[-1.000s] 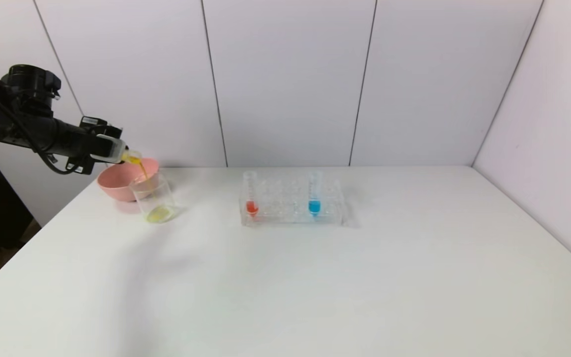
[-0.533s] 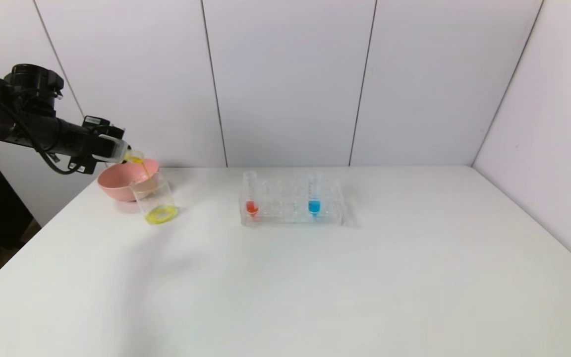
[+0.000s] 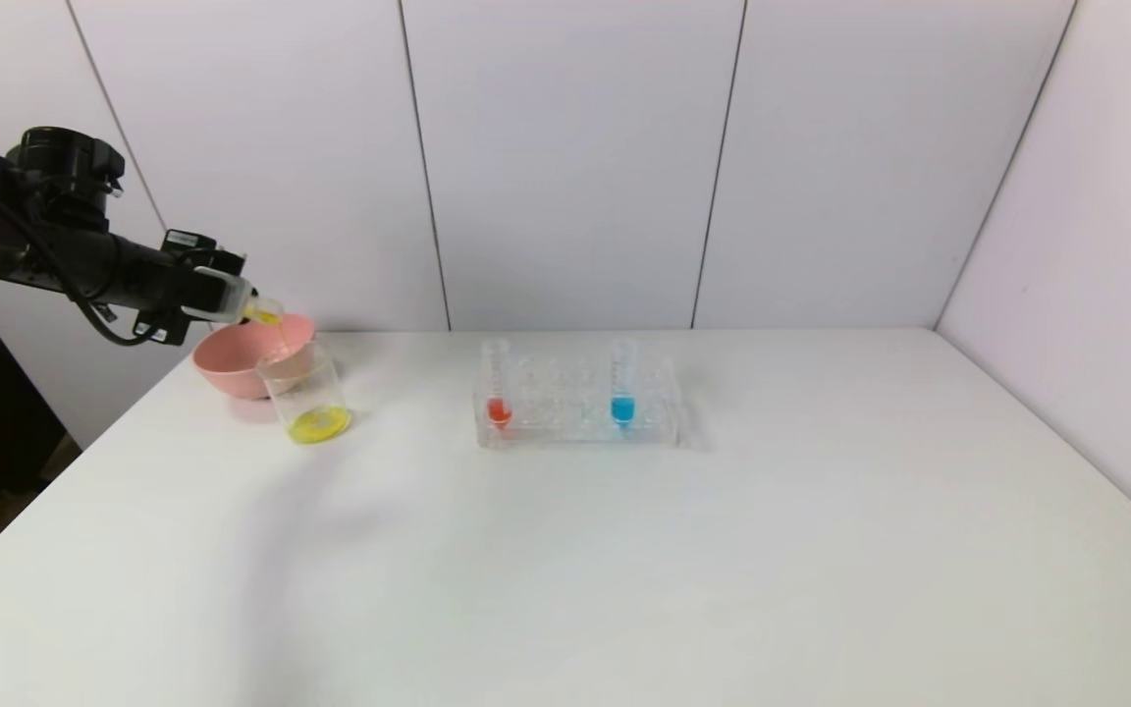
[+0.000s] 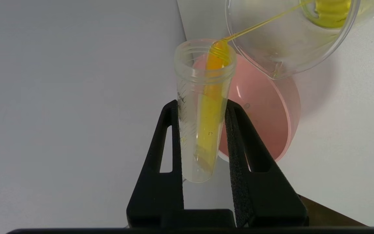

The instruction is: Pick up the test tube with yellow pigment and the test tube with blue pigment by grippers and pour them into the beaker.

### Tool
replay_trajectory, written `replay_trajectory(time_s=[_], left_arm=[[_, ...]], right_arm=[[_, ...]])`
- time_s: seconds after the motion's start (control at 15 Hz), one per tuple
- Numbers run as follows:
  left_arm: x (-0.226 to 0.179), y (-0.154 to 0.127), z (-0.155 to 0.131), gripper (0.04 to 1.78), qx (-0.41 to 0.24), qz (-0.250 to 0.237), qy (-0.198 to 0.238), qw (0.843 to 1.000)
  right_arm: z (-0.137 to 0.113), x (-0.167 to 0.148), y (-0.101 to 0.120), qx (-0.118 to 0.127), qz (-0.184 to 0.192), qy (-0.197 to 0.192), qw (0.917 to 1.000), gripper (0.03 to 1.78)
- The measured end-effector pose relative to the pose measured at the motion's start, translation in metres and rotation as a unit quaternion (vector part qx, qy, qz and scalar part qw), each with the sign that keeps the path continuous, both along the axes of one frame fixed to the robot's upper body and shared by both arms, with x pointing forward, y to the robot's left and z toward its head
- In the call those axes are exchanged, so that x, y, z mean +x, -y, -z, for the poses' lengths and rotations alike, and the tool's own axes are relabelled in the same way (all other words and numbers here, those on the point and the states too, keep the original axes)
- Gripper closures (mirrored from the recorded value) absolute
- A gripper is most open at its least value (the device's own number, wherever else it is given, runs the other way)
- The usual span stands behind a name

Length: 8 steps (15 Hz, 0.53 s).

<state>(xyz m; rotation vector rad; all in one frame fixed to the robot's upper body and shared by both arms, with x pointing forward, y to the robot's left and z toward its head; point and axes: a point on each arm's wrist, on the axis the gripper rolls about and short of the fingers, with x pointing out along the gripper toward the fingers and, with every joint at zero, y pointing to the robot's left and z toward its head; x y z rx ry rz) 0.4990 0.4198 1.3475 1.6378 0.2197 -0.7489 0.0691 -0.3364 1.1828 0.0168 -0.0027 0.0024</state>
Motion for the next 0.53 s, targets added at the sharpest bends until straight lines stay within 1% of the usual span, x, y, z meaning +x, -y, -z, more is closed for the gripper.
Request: replay_trajectory(time_s=[0.53], left_arm=[[0.0001,-0.0006,0.0001,1.40,0.007,0.003,0.002,1.000]], right_arm=[[0.0000,0.0000,0.0000,0.000,0.000,0.000,1.0000,0.10]])
